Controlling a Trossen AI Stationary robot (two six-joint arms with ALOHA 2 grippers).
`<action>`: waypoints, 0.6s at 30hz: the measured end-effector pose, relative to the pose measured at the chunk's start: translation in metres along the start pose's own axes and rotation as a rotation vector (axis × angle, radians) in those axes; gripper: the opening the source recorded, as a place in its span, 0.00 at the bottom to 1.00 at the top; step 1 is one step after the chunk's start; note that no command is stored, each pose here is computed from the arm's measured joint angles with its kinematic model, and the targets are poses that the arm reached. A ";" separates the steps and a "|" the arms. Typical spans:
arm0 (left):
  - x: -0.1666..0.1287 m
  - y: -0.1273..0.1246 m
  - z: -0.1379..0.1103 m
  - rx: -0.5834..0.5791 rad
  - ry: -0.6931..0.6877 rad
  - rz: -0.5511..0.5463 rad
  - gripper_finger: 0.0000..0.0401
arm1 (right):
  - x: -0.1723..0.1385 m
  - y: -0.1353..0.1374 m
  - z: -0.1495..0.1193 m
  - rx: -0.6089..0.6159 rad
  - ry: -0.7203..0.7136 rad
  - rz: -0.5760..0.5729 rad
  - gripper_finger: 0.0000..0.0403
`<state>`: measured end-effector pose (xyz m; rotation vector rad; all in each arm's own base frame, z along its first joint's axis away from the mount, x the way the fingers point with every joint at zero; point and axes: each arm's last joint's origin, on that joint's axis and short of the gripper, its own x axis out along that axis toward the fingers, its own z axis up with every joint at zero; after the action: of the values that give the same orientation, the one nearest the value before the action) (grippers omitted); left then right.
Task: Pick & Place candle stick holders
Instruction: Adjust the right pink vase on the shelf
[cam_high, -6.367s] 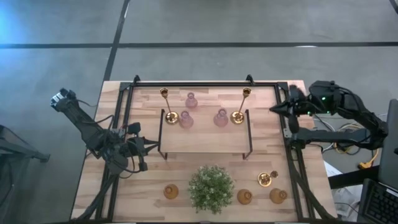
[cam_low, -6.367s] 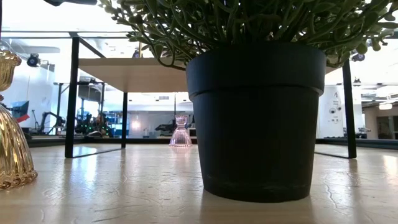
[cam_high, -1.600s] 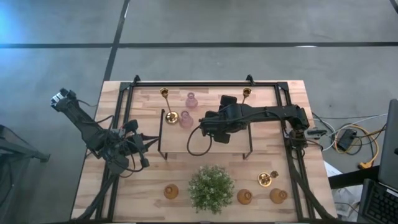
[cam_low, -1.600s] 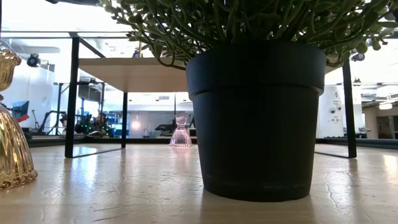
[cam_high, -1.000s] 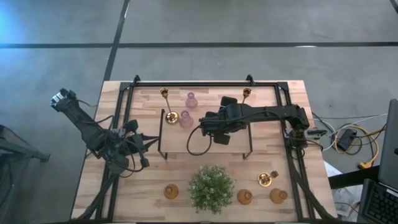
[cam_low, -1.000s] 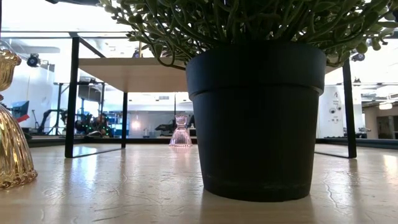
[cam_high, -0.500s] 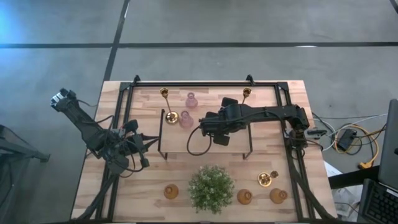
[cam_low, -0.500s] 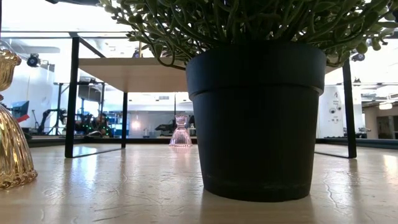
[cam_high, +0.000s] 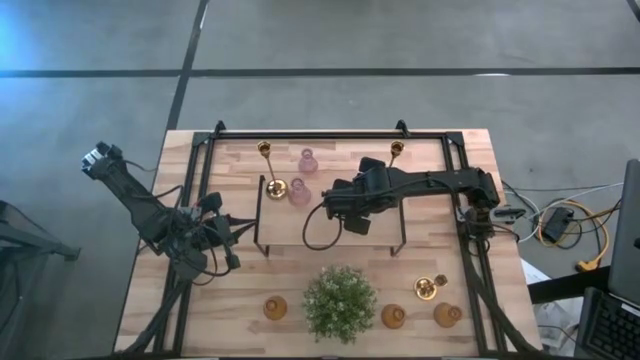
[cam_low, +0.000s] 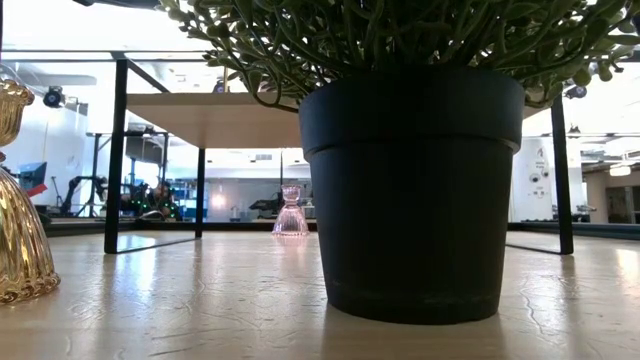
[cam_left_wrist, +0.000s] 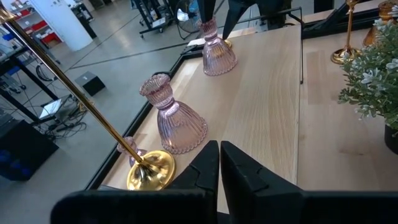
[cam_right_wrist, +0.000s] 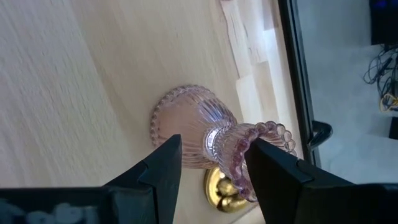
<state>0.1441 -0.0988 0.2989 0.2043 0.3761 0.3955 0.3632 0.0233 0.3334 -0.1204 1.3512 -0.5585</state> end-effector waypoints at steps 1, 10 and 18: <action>0.000 0.000 0.000 0.000 0.000 0.000 0.05 | 0.000 -0.001 -0.002 -0.001 0.002 0.000 0.41; 0.000 0.000 0.000 0.000 0.000 0.001 0.05 | -0.002 0.001 -0.008 -0.007 0.008 0.007 0.41; 0.000 0.000 0.000 0.000 0.000 0.000 0.05 | -0.003 0.002 -0.008 -0.032 0.005 0.005 0.41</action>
<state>0.1441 -0.0987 0.2989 0.2041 0.3760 0.3959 0.3560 0.0281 0.3333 -0.1418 1.3650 -0.5340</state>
